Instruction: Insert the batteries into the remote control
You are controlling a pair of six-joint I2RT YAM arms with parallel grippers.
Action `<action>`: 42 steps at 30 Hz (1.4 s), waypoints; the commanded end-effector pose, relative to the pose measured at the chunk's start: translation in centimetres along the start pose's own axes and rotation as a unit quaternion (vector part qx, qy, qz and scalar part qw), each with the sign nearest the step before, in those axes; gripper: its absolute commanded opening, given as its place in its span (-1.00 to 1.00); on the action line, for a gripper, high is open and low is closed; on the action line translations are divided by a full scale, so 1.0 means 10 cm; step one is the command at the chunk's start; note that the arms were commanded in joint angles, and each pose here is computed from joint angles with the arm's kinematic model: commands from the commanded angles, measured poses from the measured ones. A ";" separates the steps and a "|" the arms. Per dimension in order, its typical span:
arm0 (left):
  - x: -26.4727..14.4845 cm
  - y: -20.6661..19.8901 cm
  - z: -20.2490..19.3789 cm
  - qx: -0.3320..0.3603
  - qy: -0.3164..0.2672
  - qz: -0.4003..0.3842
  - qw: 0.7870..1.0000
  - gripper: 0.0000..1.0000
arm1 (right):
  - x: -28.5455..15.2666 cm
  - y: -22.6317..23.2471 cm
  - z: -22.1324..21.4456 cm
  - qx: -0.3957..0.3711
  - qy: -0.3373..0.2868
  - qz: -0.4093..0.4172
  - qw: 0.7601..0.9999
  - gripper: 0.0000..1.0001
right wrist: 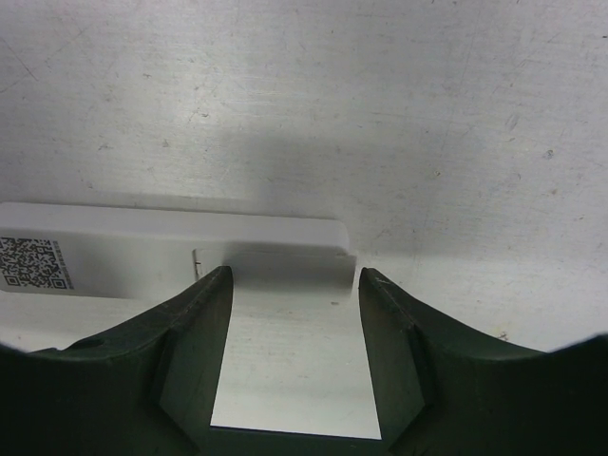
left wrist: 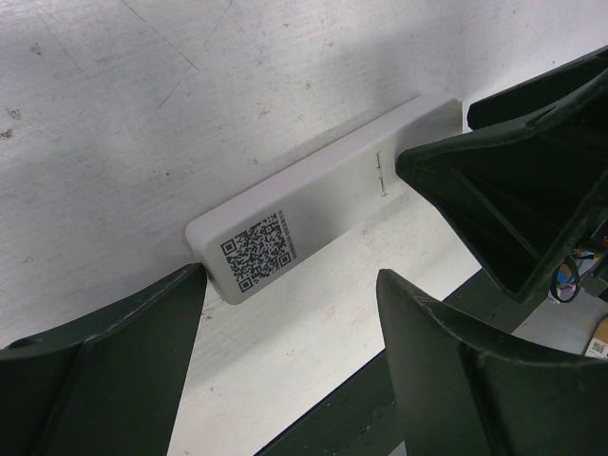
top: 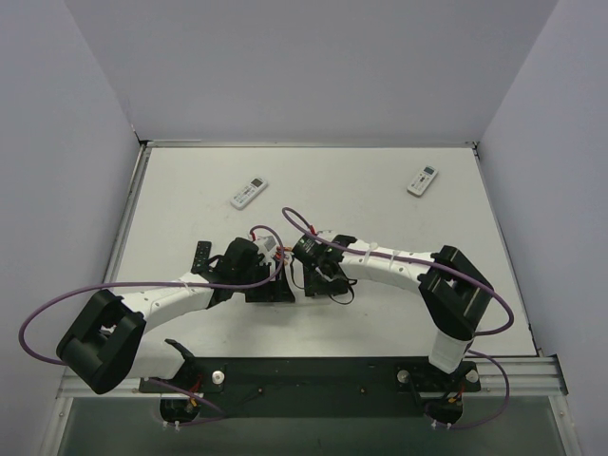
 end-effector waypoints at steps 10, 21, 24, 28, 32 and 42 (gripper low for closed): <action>-0.02 -0.14 0.08 0.013 -0.009 -0.024 1.000 0.65 | 0.12 -0.07 -0.17 0.013 0.051 -0.003 0.999 0.01; -0.01 -0.15 0.06 0.015 -0.004 -0.030 0.999 0.65 | 0.15 0.04 -0.18 0.002 0.058 0.016 0.998 -0.11; 0.00 -0.17 0.07 0.017 -0.004 -0.035 0.999 0.65 | 0.15 0.09 -0.16 -0.005 0.057 0.019 0.998 -0.13; 0.01 -0.22 0.08 0.021 -0.003 -0.047 0.999 0.65 | 0.16 0.16 -0.14 -0.019 0.058 0.021 0.998 -0.16; 0.01 -0.24 0.08 0.023 -0.001 -0.053 0.998 0.65 | 0.15 0.25 -0.17 -0.029 0.070 0.032 0.997 -0.17; -0.17 -0.05 0.31 0.001 -0.071 0.012 0.997 0.71 | -0.22 0.06 0.26 -0.023 -0.038 0.018 0.999 0.00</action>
Point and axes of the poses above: each gripper's point midway between its finger pads, its own x axis out along the fingers, its own y axis along the line the jaws close on, z = x × y, the point moved 1 cm from there along -x, back along the fingers, and after that the axes turned 8 degrees about -x, right-handed, at the moved point
